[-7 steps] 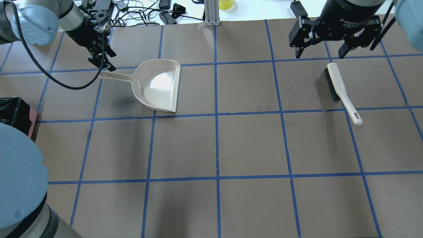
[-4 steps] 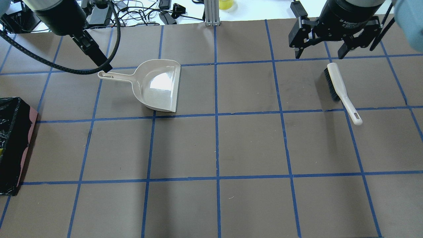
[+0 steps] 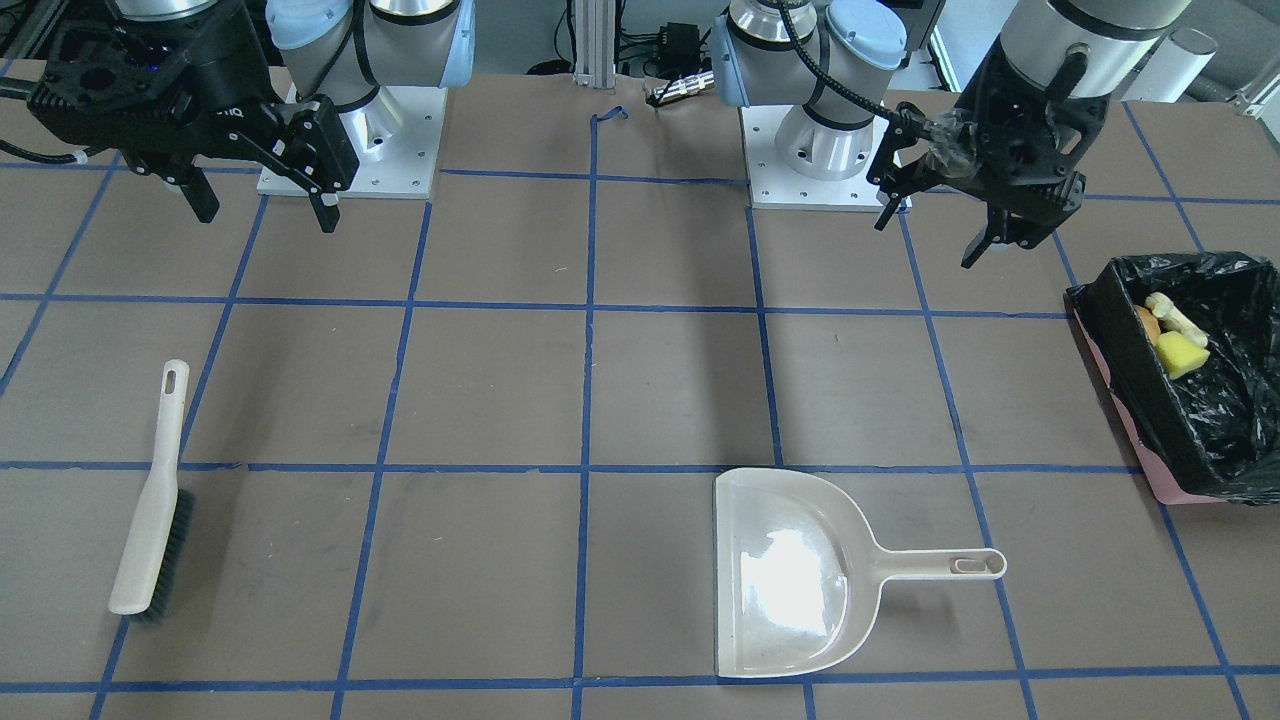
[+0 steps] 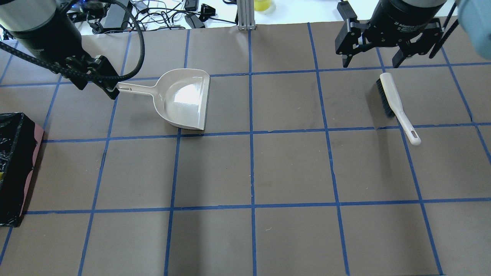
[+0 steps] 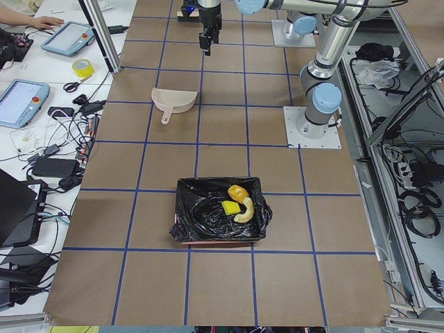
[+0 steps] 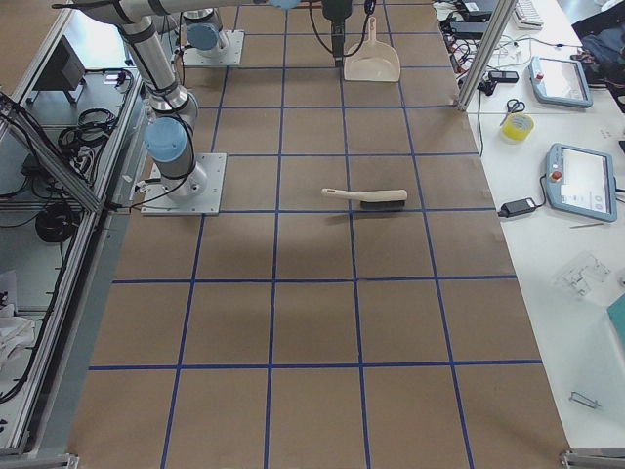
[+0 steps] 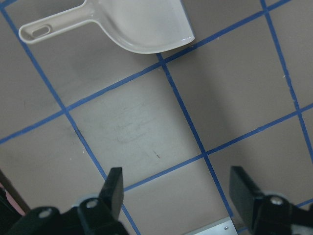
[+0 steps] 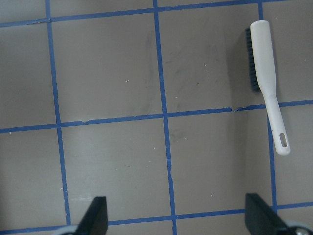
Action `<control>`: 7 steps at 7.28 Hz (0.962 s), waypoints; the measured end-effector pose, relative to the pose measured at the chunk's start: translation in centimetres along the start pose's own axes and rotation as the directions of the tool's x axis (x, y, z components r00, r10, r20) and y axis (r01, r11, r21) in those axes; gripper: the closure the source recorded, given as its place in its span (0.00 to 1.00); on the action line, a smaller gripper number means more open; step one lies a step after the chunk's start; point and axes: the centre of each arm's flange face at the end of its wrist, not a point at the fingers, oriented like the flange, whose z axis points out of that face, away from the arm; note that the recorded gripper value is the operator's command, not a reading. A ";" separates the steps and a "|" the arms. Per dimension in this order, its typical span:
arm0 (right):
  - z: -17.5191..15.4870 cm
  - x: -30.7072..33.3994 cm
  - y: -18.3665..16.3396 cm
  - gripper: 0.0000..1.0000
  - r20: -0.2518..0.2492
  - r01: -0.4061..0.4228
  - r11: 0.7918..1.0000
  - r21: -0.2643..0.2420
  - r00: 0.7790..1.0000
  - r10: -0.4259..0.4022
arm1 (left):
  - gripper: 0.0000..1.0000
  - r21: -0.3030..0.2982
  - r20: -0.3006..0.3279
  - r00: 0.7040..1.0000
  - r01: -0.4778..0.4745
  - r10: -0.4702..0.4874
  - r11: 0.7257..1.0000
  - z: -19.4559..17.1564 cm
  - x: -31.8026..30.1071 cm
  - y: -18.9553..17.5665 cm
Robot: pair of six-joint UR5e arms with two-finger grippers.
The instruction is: Sweep and dump trash into bin
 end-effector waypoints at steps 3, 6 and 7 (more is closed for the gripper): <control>0.0 0.0 0.0 0.00 0.000 0.001 1.000 0.000 1.000 -0.001 | 0.16 0.002 0.013 0.999 0.033 -0.033 0.999 0.4 0.7 1.7; 0.1 0.0 0.0 0.00 0.000 0.000 1.000 -0.001 1.000 0.000 | 0.15 0.074 0.028 0.999 0.020 -0.022 0.997 1.6 1.1 2.4; 0.1 0.0 0.0 0.00 0.000 0.000 1.000 -0.001 1.000 0.000 | 0.08 0.095 0.021 0.998 0.051 -0.053 0.994 1.6 1.0 2.4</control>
